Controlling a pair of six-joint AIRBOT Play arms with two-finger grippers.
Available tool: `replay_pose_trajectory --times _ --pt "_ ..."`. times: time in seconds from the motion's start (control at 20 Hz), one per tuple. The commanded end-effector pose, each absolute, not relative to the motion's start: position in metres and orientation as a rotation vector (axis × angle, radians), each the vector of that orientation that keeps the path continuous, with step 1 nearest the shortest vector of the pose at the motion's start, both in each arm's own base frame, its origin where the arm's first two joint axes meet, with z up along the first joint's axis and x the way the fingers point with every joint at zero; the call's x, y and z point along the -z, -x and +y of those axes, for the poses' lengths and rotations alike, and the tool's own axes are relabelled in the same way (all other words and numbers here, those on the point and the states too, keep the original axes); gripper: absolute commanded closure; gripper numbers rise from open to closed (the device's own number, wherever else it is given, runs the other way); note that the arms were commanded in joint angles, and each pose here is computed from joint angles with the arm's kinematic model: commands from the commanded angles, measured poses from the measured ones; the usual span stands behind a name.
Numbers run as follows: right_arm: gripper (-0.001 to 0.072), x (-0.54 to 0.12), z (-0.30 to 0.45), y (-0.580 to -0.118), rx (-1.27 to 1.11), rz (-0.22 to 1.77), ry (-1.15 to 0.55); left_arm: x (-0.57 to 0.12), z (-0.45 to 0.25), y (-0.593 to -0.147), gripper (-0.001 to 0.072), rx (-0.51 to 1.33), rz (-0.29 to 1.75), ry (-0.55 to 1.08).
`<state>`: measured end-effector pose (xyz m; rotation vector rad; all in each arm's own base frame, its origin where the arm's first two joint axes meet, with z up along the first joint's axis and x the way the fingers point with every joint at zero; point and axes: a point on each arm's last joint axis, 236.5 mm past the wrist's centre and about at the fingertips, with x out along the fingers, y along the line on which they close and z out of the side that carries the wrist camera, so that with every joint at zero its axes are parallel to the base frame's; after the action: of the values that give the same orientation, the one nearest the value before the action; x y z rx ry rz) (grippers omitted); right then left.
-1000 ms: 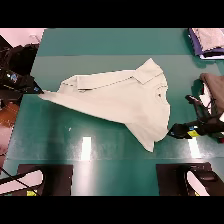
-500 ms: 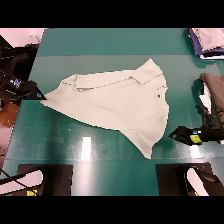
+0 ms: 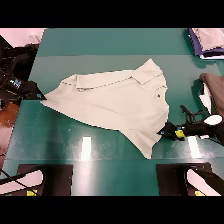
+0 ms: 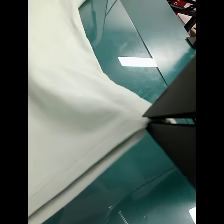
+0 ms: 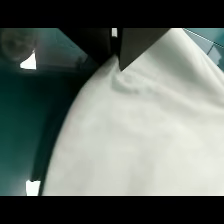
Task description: Fold the shirts.
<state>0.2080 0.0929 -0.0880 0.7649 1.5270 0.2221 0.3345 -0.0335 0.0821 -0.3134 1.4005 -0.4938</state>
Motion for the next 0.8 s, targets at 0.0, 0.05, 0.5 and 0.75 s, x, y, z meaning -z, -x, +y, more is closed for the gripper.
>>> replay_pose_trajectory --times 0.0,0.05,0.5,0.75 --pt "0.0696 0.083 0.105 -0.220 -0.278 1.514 -0.707 -0.082 -0.033 -0.335 0.0679 0.494 1.398 0.310" --pt "0.0696 0.073 0.107 -0.228 -0.296 1.480 -0.683 -0.083 -0.033 -0.336 0.0678 0.491 1.393 0.310" --pt "0.0698 -0.274 0.047 -0.353 -0.295 0.500 -0.402 -0.299 -0.037 -0.379 0.0678 0.378 0.675 0.195" --pt "0.0698 -0.452 0.028 -0.303 -0.236 0.116 -0.210 -0.454 -0.059 -0.309 0.0678 0.371 0.284 0.039"
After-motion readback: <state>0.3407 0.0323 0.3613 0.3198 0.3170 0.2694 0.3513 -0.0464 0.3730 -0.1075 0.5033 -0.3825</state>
